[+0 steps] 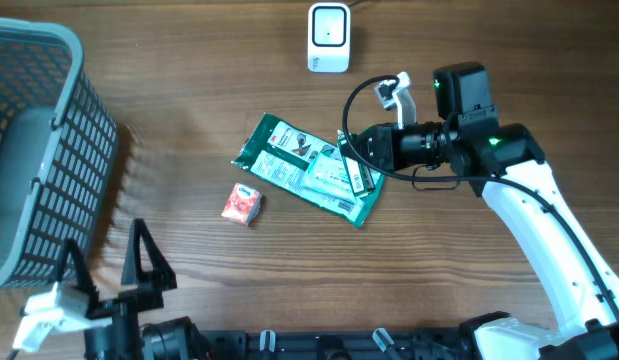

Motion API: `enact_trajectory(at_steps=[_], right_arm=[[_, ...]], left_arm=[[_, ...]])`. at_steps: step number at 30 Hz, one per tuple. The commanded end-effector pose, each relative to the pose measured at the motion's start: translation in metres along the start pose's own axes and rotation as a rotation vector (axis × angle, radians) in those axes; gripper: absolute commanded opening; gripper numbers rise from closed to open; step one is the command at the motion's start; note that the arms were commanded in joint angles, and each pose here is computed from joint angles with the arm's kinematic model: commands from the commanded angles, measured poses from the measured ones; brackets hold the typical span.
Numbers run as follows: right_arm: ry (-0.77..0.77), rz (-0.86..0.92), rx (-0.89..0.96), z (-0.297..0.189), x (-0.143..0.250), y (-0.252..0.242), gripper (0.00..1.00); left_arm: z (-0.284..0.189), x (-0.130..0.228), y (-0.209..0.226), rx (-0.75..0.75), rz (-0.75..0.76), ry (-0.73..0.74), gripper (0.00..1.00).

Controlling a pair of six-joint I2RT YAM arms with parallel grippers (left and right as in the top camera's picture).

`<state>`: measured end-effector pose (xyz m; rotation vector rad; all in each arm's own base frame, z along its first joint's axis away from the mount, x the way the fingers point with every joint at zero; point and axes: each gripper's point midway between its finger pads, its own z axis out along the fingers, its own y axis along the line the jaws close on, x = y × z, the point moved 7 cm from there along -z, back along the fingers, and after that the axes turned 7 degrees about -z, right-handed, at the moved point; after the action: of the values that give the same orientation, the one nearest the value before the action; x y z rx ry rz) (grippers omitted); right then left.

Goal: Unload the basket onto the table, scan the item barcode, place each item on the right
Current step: 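Carry the small green box over the white scanner with the right gripper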

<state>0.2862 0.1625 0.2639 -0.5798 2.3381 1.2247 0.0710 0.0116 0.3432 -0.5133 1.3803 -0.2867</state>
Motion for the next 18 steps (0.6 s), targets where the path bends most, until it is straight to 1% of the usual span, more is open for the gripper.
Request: enact_trajectory(at_steps=[1,3,6,10,12,15,17,18], right_arm=[[-0.052,-0.147,-0.056,-0.003,-0.011,0.011,0.24],[-0.088,-0.195,-0.051,-0.003,-0.019,0.011,0.24],[-0.106,-0.240,-0.031,-0.004,-0.022,0.010,0.24],[-0.111,-0.307,0.033,-0.004,-0.023,0.004,0.24],[-0.117,-0.305,0.118,-0.004,-0.025,-0.004,0.24],[-0.133,-0.344,0.238,-0.001,-0.030,-0.010,0.24],[-0.179,-0.423,0.374,0.003,-0.042,-0.011,0.24],[-0.198,-0.441,0.430,0.002,-0.046,-0.013,0.24]], left_arm=[[0.016,0.028,0.019,-0.068,-0.113,0.081,1.00],[0.022,0.043,0.028,-0.098,-0.118,0.131,1.00],[0.022,0.049,0.031,-0.114,-0.118,0.154,1.00],[0.015,0.073,0.047,-0.218,-0.101,0.285,1.00],[0.021,0.084,0.054,-0.228,-0.061,0.312,1.00],[0.036,0.105,0.068,-0.236,-0.070,0.322,1.00],[0.039,0.134,0.085,-0.307,-0.163,0.393,1.00],[0.038,0.138,0.087,-0.323,-0.172,0.410,1.00]])
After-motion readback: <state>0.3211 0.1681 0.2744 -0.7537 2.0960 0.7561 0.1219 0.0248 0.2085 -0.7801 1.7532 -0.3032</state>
